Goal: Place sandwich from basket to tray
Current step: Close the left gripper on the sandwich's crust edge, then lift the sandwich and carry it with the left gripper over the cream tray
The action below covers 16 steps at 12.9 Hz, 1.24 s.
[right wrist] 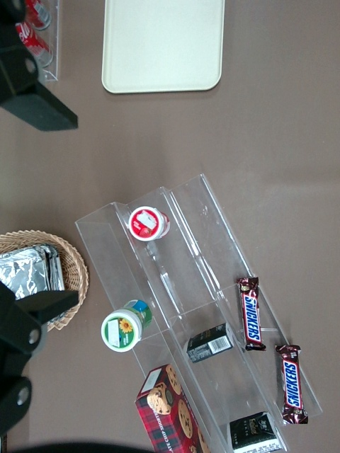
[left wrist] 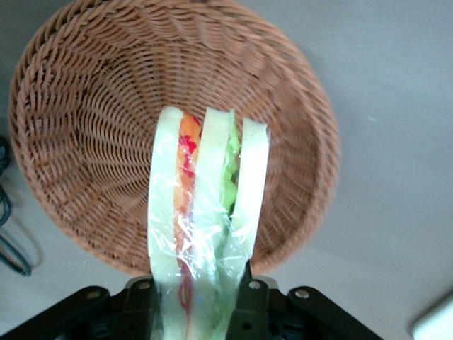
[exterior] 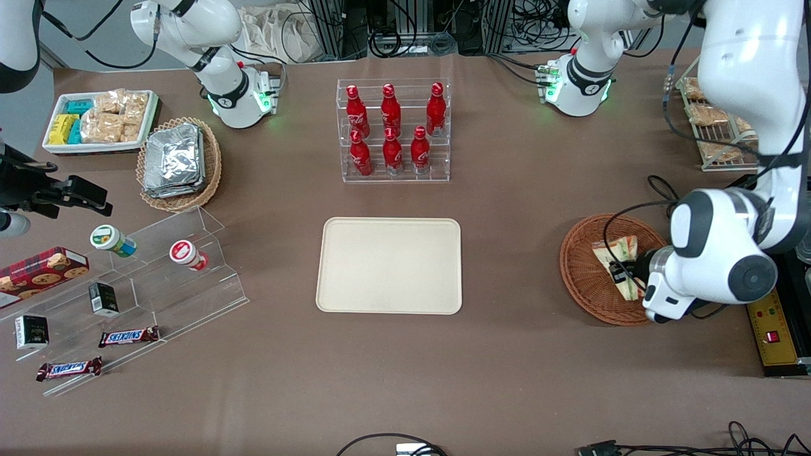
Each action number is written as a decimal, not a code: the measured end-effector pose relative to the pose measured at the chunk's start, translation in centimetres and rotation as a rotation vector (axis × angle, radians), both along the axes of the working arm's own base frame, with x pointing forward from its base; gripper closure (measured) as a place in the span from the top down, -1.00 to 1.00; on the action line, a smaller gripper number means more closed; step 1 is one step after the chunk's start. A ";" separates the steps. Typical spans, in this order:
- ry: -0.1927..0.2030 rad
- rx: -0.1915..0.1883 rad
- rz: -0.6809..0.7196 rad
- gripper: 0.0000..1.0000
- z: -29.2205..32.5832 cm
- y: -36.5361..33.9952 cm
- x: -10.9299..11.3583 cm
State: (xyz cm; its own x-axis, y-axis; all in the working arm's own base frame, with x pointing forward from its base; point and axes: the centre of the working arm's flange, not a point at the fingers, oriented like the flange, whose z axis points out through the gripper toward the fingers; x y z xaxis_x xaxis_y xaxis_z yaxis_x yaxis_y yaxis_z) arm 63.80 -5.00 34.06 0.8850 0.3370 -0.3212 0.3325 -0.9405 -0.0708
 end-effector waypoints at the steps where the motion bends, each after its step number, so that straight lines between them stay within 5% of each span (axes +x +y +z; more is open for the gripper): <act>1: -0.005 -0.010 -0.029 -0.29 2.4 -1.7 -0.2; 8: -0.060 -0.099 -0.243 -0.25 8.2 -14.5 -1.9; 16: -0.115 -0.108 -0.477 -0.25 1.8 -29.2 -5.3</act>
State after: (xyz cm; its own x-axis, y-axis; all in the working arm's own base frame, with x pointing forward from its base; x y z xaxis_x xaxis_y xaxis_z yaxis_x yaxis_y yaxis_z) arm 58.54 -34.23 35.81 0.9642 -0.1434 -0.2229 -0.1362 -0.9895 0.0477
